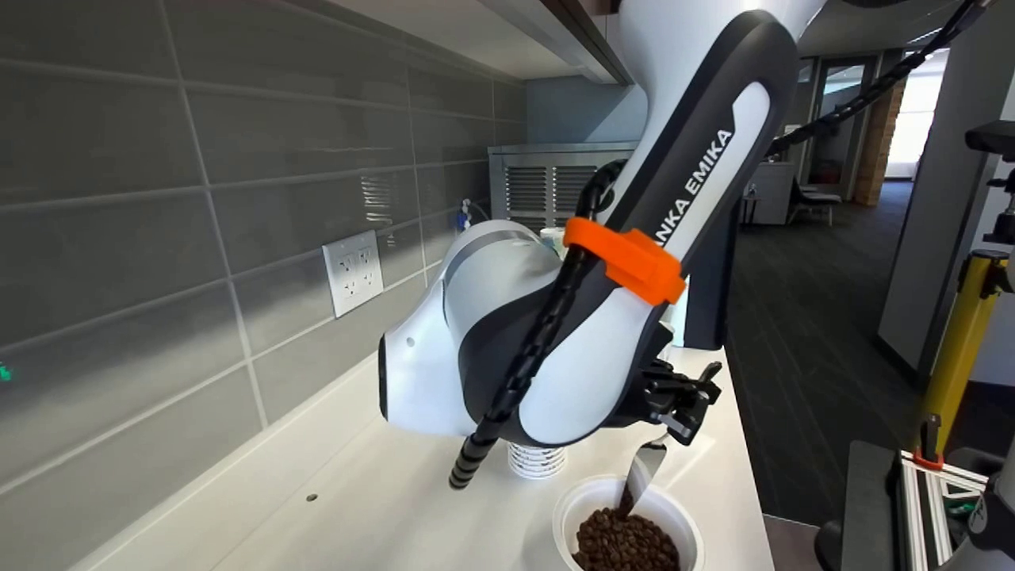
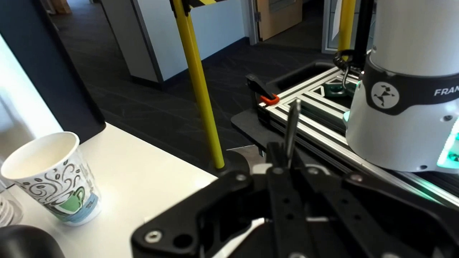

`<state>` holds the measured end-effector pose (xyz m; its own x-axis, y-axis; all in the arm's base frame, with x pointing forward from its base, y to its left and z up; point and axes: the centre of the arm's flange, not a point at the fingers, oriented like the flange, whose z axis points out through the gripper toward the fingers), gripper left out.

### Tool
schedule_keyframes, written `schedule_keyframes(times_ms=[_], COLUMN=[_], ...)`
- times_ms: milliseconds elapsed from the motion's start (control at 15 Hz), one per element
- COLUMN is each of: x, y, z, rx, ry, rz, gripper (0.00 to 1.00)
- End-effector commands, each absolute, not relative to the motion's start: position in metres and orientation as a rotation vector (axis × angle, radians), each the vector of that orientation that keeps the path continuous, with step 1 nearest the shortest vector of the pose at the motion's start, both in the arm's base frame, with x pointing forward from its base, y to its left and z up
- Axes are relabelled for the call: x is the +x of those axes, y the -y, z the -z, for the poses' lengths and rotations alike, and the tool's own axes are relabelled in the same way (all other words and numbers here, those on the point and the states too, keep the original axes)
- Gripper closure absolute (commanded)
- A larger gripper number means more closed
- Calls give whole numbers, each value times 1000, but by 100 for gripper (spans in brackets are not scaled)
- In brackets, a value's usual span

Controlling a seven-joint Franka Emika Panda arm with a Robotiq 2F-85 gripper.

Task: Use the knife shovel to stir the contents of the bowl

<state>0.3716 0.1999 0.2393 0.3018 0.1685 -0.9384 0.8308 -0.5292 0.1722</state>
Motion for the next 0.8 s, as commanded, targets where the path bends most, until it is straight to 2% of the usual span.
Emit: schedule_keyframes(times_ms=[0,267,733], x=[379,383,378], y=[-211,-221,-216], z=[-244,-245,-248], rx=[2028,2120,1980], ry=[-896,-1023,-1192], rz=[1165,1137,1278], gripper=[99,99,99])
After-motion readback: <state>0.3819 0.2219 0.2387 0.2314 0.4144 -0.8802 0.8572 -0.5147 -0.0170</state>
